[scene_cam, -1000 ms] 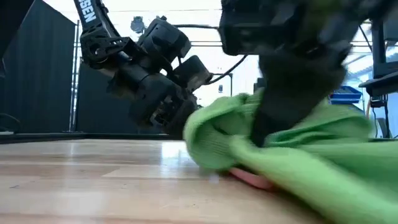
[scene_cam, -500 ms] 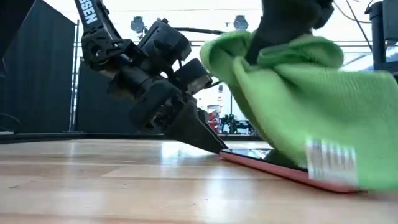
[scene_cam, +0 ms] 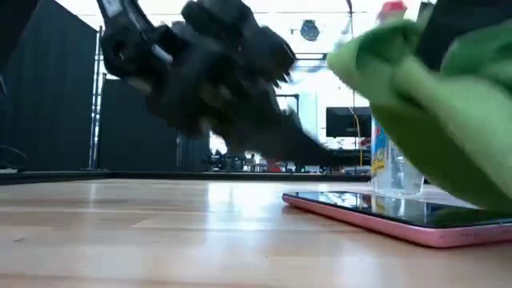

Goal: Apply microfiber cloth
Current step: Wipe the front of the cellphone with the green microfiber cloth

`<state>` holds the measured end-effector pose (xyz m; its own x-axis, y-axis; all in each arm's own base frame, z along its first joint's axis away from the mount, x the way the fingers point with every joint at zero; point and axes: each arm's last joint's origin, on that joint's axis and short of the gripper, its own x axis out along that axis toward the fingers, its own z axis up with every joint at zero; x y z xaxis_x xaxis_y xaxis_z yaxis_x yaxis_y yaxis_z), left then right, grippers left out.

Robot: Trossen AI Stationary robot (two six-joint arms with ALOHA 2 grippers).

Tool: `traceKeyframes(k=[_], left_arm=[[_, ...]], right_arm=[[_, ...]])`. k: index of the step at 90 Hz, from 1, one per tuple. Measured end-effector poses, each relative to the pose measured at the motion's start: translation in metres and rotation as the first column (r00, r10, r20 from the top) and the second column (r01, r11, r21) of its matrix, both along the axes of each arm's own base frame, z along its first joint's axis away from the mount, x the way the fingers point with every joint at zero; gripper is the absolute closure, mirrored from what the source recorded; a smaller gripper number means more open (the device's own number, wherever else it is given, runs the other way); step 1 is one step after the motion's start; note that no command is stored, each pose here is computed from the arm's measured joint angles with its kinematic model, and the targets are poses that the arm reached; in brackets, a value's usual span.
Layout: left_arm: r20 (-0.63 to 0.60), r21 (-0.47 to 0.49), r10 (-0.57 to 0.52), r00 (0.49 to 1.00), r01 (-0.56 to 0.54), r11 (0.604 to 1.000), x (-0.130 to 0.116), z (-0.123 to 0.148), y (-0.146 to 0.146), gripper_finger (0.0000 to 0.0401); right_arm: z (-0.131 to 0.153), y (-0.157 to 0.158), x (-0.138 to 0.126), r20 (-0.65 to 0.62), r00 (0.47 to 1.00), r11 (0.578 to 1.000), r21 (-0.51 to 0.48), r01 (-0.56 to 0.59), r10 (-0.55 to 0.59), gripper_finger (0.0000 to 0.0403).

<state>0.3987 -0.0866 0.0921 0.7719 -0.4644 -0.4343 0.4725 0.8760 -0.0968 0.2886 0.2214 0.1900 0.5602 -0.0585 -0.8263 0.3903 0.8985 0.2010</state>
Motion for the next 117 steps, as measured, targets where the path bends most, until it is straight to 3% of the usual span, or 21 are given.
traceKeyframes(k=[26,38,48,72,92,107,117], left_arm=[[-0.049,-0.002,0.019,0.999,-0.019,1.0,0.009,-0.019,0.009,0.0354],[-0.056,-0.001,0.027,0.998,-0.027,1.0,0.01,-0.02,0.012,0.0393],[-0.061,-0.001,0.034,0.998,-0.034,0.999,0.01,-0.021,0.015,0.0396],[-0.062,0.002,0.039,0.997,-0.039,0.999,0.01,-0.022,0.023,0.0401],[-0.065,0.008,0.04,0.997,-0.04,0.999,0.01,-0.022,0.024,0.0401],[-0.067,0.008,0.04,0.997,-0.04,0.999,0.01,-0.023,0.024,0.0401],[-0.068,0.007,0.039,0.997,-0.038,0.999,0.01,-0.023,0.024,0.0401]], right_arm=[[-0.043,-0.007,0.022,-0.059,0.997,0.998,-0.039,0.046,-0.049,0.0378],[-0.059,-0.013,0.03,-0.144,0.989,1.0,-0.001,0.027,-0.027,0.0378],[-0.063,-0.009,0.029,-0.17,0.985,1.0,0.026,0.013,-0.008,0.0378],[-0.047,0.011,0.009,-0.198,0.978,0.989,0.141,-0.033,0.061,0.0378],[-0.037,0.01,-0.002,-0.259,0.962,0.987,0.157,-0.042,0.082,0.0378],[0.0,-0.003,0.001,-0.052,0.998,0.999,0.047,-0.027,0.029,0.0378],[-0.008,-0.01,0.012,-0.034,0.999,1.0,-0.001,-0.018,0.018,0.0378]])
